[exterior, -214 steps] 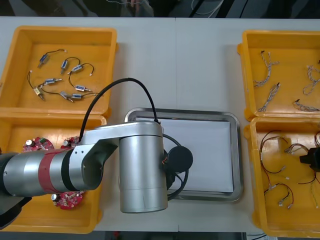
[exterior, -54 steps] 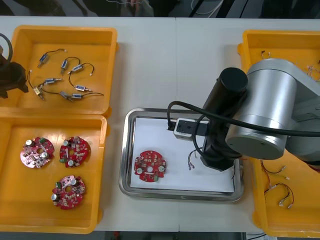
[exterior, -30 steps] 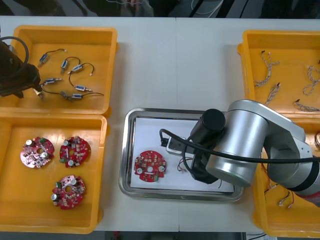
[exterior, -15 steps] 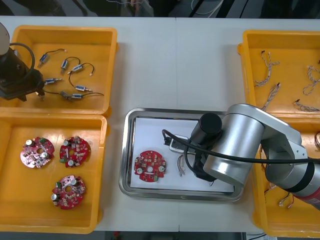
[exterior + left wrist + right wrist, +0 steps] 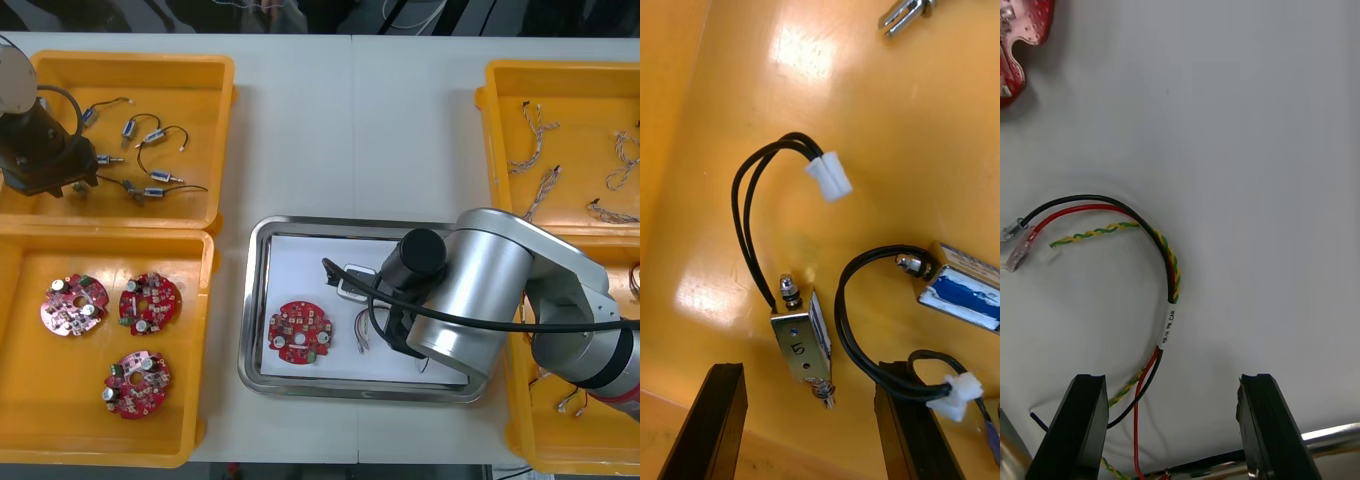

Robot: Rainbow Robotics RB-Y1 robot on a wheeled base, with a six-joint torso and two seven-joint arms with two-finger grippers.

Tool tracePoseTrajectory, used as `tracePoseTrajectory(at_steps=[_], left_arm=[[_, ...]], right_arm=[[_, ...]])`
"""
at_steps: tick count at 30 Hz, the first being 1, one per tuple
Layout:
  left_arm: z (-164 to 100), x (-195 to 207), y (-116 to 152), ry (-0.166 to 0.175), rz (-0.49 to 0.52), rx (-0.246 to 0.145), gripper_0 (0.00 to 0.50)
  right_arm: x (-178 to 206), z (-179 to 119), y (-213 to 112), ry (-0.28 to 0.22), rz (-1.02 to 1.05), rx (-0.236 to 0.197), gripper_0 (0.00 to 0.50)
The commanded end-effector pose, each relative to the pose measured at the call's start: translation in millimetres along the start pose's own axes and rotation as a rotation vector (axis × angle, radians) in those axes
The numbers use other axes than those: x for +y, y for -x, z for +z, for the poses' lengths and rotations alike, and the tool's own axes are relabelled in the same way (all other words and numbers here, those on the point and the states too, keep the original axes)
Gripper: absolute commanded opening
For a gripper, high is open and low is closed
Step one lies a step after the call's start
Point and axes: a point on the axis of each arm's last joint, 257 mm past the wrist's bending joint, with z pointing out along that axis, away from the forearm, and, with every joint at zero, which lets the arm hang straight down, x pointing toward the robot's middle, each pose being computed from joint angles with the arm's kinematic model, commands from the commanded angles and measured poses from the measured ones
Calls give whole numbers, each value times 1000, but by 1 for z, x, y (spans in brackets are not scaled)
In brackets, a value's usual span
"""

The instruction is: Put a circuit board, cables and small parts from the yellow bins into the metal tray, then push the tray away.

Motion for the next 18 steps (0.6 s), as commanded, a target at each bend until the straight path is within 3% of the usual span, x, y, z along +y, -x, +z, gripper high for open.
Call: tracePoseTrajectory(at_steps=[1,13,18], left_arm=[[-15,-21,19,-29,96,-47,500],[-4,-13,22,-25,94,-58,500],[-4,-14,22,-27,95,-57,500]], right_arm=[[11,-14,9,-5,-35,-40,500],[-30,-58,11,-101,26,-103,500],[-44,-73,0,-83,77,-81,500]])
